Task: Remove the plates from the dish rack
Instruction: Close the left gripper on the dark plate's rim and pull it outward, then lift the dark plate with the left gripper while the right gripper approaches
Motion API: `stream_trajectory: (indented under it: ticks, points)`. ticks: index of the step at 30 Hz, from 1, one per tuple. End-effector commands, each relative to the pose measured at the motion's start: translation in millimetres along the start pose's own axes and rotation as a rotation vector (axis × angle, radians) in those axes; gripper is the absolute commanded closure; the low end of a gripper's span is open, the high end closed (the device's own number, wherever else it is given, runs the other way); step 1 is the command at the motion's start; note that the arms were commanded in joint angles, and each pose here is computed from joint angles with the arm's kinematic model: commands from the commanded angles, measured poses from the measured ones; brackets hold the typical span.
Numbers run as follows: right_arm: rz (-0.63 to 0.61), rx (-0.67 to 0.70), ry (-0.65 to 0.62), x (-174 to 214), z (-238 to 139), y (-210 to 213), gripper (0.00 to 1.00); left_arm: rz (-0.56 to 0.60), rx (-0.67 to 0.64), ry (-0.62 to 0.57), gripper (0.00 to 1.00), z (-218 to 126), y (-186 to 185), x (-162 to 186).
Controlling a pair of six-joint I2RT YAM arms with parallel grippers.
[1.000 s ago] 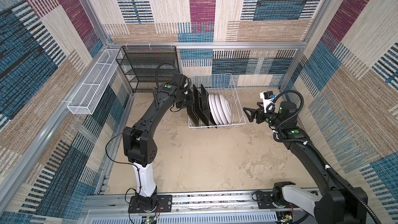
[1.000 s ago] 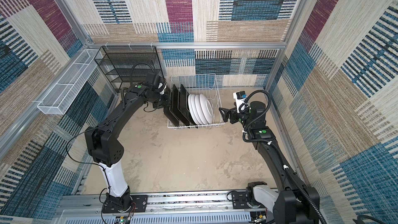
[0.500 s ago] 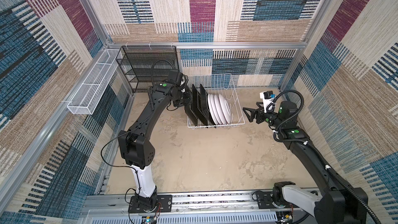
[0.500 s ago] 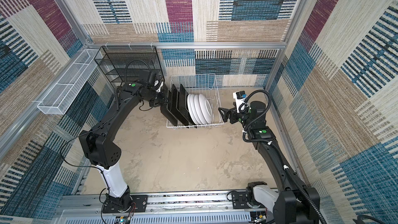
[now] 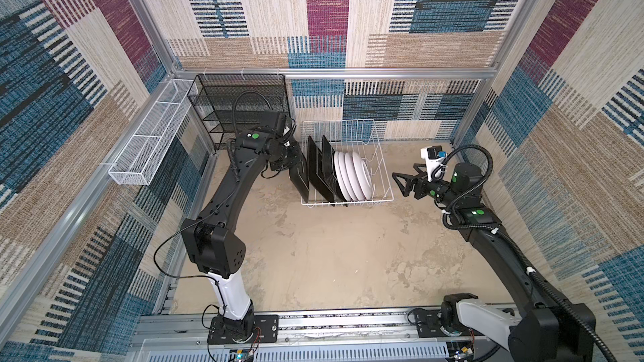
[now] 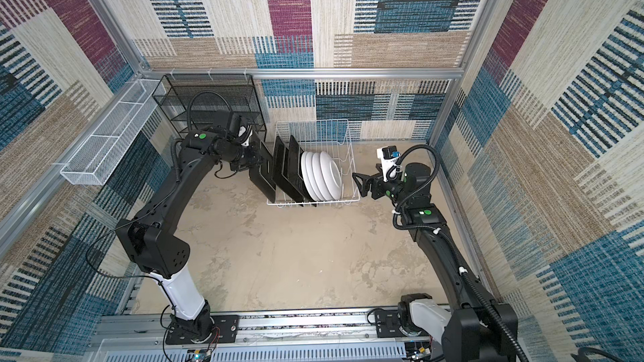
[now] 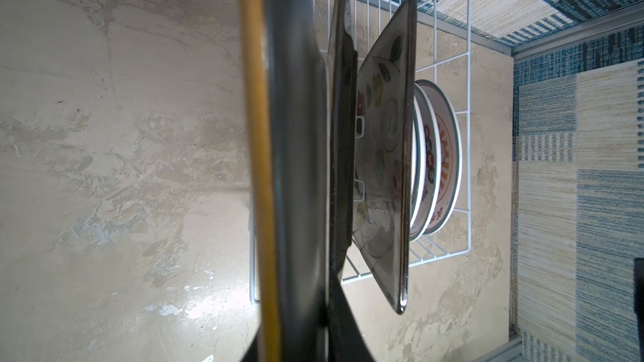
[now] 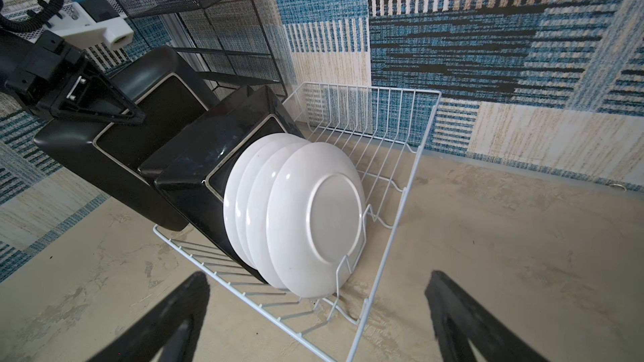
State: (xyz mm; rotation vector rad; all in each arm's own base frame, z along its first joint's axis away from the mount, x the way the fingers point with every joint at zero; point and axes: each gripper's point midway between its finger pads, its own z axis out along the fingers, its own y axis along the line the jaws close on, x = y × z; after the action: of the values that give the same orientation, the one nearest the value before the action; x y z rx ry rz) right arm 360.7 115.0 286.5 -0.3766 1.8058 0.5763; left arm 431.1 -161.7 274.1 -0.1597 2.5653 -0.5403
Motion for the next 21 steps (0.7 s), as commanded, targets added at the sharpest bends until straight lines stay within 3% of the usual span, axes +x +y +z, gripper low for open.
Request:
stream_trajectory:
  ticks: [1, 14, 21]
  points:
    - [-0.004, -0.021, -0.037, -10, -1, 4, 0.01, 0.031, 0.017, -0.087, 1.00, -17, -6, -19]
    - [0.019, -0.068, -0.049, -18, 1, 12, 0.01, 0.049, 0.036, -0.190, 1.00, -57, -11, -35]
    - [0.030, -0.093, -0.051, -24, 2, 16, 0.01, 0.202, 0.013, -0.313, 1.00, -97, -20, -52]
